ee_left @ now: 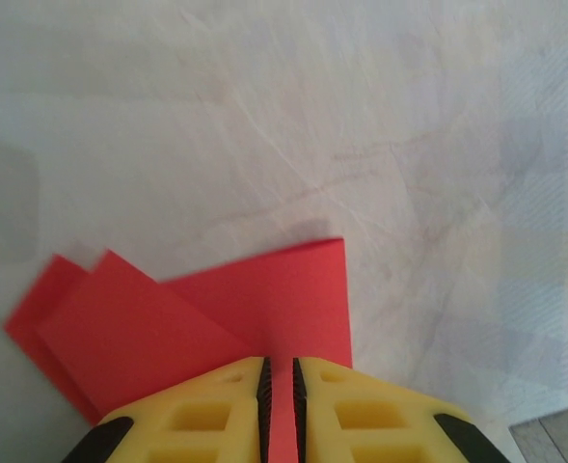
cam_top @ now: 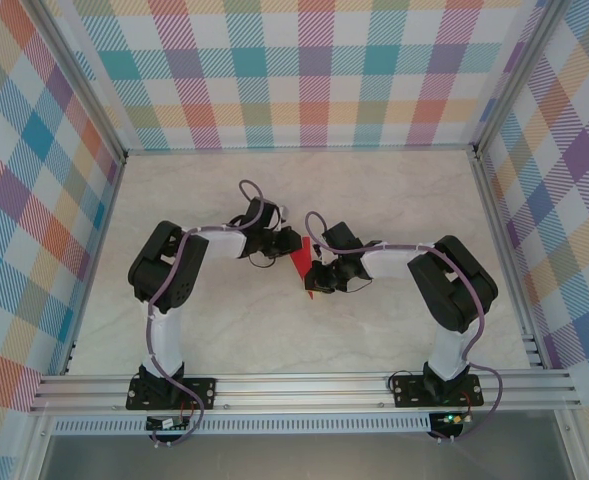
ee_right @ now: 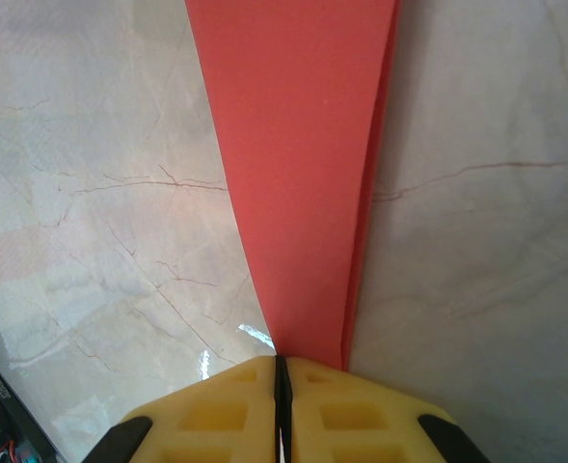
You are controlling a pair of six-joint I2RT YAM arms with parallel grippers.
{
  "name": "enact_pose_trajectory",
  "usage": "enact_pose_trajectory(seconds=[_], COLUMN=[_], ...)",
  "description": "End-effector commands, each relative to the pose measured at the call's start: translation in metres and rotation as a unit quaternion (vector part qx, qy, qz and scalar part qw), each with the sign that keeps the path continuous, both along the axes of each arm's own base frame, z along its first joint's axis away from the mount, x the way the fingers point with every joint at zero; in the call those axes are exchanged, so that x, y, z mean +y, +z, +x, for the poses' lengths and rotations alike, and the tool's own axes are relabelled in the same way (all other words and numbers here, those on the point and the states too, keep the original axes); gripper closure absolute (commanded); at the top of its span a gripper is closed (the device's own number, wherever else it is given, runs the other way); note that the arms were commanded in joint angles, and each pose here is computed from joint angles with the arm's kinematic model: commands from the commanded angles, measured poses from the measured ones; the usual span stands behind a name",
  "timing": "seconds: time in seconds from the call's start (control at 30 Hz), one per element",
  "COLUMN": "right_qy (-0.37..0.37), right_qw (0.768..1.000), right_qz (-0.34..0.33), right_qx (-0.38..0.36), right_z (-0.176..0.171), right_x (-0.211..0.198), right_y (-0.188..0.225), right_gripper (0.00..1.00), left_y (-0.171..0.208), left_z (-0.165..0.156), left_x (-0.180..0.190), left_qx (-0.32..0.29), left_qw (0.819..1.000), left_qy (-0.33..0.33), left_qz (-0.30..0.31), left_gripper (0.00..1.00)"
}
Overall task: Fold a paper plane with a square sheet of paper (pick it up from the middle)
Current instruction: Fold the wing for the fifth time at the center of the table.
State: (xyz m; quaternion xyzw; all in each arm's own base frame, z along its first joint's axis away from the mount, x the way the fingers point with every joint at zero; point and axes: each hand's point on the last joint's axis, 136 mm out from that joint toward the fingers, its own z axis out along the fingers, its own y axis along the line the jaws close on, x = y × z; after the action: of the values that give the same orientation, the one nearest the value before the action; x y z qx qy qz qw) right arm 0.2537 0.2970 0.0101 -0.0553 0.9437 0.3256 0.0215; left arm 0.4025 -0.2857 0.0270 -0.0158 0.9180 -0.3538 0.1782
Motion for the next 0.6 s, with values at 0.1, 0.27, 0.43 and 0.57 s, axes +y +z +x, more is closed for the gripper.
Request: enact_pose_trajectory(seconds=[0.1,0.27,0.43,0.57], right_qy=[-0.005,-0.006,-0.006,-0.007], right_qw=[0.982,0.983,0.983,0.983], right_qz=[-0.146,-0.145,-0.144,-0.142], right_qx=[0.117,0.114,0.114,0.112], right_z=[-0.061,-0.06,-0.06,-0.059], right_x=[-0.061,-0.061,-0.06,-0.06], right_y=[-0.068,-0.066,-0.064,-0.064], right_gripper=[0.9,0.9,0.9,0.9], left_y=[-0.02,-0.023,-0.018,-0.016], left_z=[0.033,0.043,0.056,0.063], left_x=[0.039,0.049,0.061,0.069], left_qx=[-0.021,-0.026,-0.042,-0.049], left_qw=[0.996,0.994,0.99,0.989], left_qy=[0.049,0.063,0.079,0.086], left_qz=[0.069,0.089,0.108,0.112], left_gripper=[0.82,0.82,0.82,0.82])
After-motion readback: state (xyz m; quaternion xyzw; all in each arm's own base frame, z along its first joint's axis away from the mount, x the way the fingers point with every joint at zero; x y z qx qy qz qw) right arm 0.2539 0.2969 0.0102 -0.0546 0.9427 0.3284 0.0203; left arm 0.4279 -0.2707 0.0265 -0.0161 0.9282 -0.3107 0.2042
